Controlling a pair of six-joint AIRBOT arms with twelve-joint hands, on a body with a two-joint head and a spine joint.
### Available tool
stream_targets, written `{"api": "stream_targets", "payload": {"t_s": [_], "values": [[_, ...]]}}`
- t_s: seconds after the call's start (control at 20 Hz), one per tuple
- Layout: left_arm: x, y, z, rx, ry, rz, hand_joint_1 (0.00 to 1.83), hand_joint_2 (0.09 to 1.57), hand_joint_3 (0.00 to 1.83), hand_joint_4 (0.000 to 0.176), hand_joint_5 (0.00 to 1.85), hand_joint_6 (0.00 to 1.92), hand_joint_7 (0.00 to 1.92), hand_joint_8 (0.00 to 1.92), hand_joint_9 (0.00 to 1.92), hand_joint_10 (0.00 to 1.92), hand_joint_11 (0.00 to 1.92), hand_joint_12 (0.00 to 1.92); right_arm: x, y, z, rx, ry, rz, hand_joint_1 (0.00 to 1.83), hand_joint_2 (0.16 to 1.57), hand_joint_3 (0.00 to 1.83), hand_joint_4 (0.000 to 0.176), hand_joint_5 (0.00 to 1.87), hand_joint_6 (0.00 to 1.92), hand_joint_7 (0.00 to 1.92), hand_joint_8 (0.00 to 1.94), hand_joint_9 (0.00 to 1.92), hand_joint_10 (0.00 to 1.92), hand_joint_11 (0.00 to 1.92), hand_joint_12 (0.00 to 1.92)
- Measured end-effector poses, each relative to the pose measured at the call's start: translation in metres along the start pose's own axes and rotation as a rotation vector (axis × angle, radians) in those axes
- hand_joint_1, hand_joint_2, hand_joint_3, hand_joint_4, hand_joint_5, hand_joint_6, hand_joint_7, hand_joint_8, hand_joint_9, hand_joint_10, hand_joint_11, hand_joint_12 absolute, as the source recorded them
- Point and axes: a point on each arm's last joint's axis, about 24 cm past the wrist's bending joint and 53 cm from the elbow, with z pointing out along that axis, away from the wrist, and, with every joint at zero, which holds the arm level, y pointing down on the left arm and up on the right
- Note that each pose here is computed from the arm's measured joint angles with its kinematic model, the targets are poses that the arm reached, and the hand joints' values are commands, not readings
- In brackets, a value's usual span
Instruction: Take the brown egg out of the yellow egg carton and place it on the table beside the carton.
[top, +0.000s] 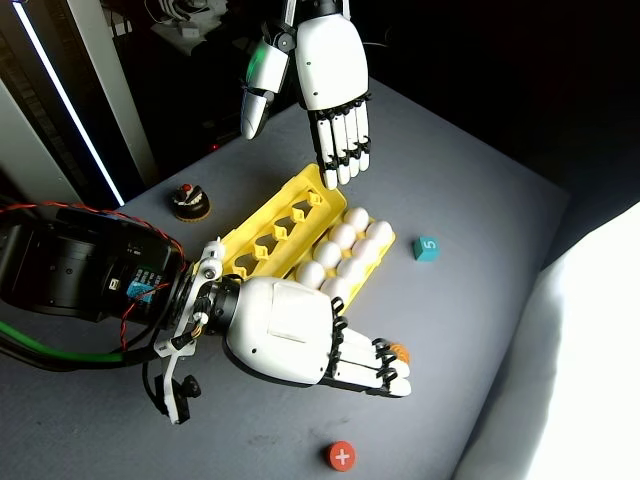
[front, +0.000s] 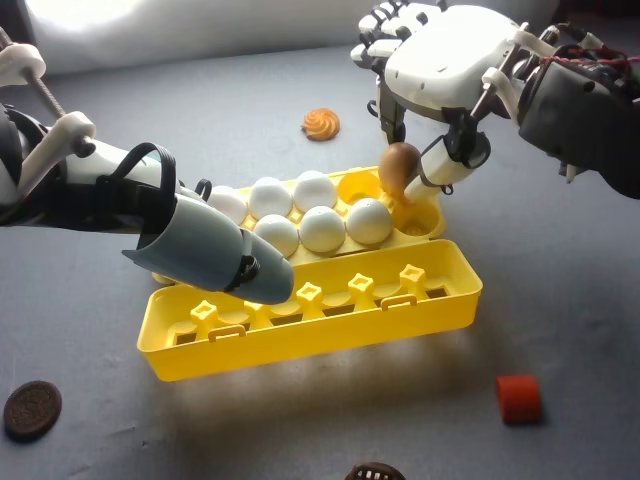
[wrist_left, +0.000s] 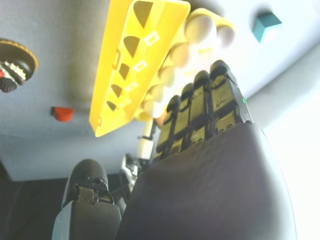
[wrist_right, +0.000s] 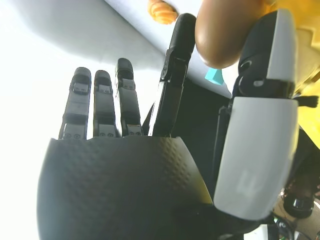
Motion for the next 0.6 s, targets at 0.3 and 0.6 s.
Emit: {"api": "stream_targets", "payload": {"t_s": [0.3, 0.6], "values": [[0.0, 0.0, 0.0, 0.0, 0.0, 0.0, 0.0, 1.12, 0.0, 0.0, 0.01, 0.0, 0.0, 0.0, 0.0, 0.0, 0.0, 0.0, -0.006, -0.008, -0.002, 0.01, -0.001, -0.002, 1.09, 1.01, 0.0, 0.176, 1.21, 0.59, 0.3, 0.0, 0.02, 0.0, 0.0, 0.0], [0.0, 0.0, 0.0, 0.0, 0.0, 0.0, 0.0, 1.11, 0.0, 0.0, 0.0, 0.0, 0.0, 0.0, 0.0, 0.0, 0.0, 0.0, -0.024, -0.029, -0.018, 0.039, -0.015, -0.015, 1.08, 1.02, 0.0, 0.176, 1.2, 0.61, 0.3, 0.0, 0.01, 0.0, 0.0, 0.0]]}}
